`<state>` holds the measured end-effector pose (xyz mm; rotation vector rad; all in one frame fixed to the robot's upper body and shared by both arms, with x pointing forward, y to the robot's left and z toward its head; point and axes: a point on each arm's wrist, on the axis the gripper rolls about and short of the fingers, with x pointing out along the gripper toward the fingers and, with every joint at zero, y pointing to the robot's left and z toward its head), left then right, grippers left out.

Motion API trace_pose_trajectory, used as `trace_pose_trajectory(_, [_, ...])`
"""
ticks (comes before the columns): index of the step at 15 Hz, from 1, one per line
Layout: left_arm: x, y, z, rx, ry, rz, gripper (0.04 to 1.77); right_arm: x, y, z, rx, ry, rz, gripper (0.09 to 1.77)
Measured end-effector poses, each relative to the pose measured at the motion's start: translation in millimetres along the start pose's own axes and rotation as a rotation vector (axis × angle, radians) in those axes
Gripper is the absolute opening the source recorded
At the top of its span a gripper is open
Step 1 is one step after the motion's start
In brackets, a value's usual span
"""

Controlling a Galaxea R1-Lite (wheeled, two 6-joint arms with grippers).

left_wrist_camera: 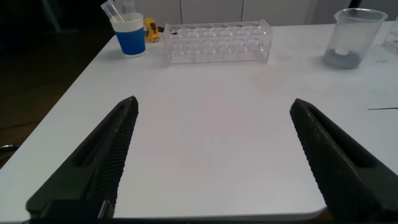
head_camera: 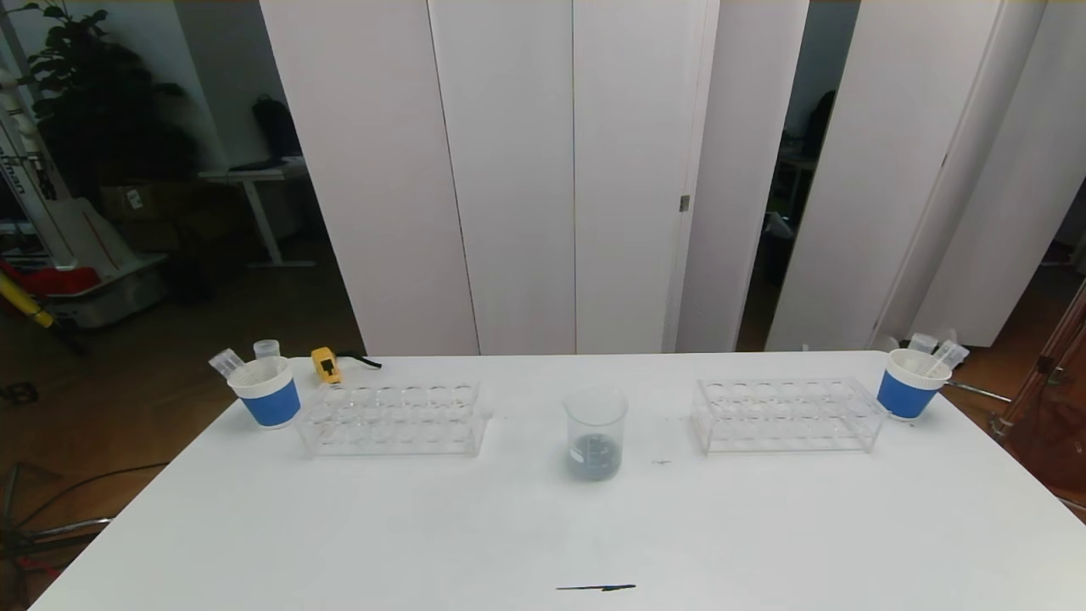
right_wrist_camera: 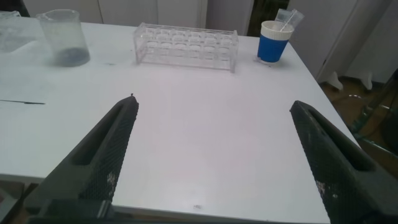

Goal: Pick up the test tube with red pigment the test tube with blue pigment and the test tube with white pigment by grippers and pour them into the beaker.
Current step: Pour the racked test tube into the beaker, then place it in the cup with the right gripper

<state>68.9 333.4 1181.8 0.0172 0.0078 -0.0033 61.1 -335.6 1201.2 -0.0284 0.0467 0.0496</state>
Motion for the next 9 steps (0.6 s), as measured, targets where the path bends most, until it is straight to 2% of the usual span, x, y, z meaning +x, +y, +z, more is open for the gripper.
trace_pose_trajectory(3, [0.0, 0.0, 0.0, 0.0, 0.0, 0.0, 1.75, 3.0, -0.2, -15.0, 0.002, 0.041, -0.023, 1.75])
trace_pose_trajectory(9, [0.0, 0.0, 0.0, 0.0, 0.0, 0.0, 1.75, 4.3, -0.3, -17.9, 0.008, 0.034, -0.026, 1.75])
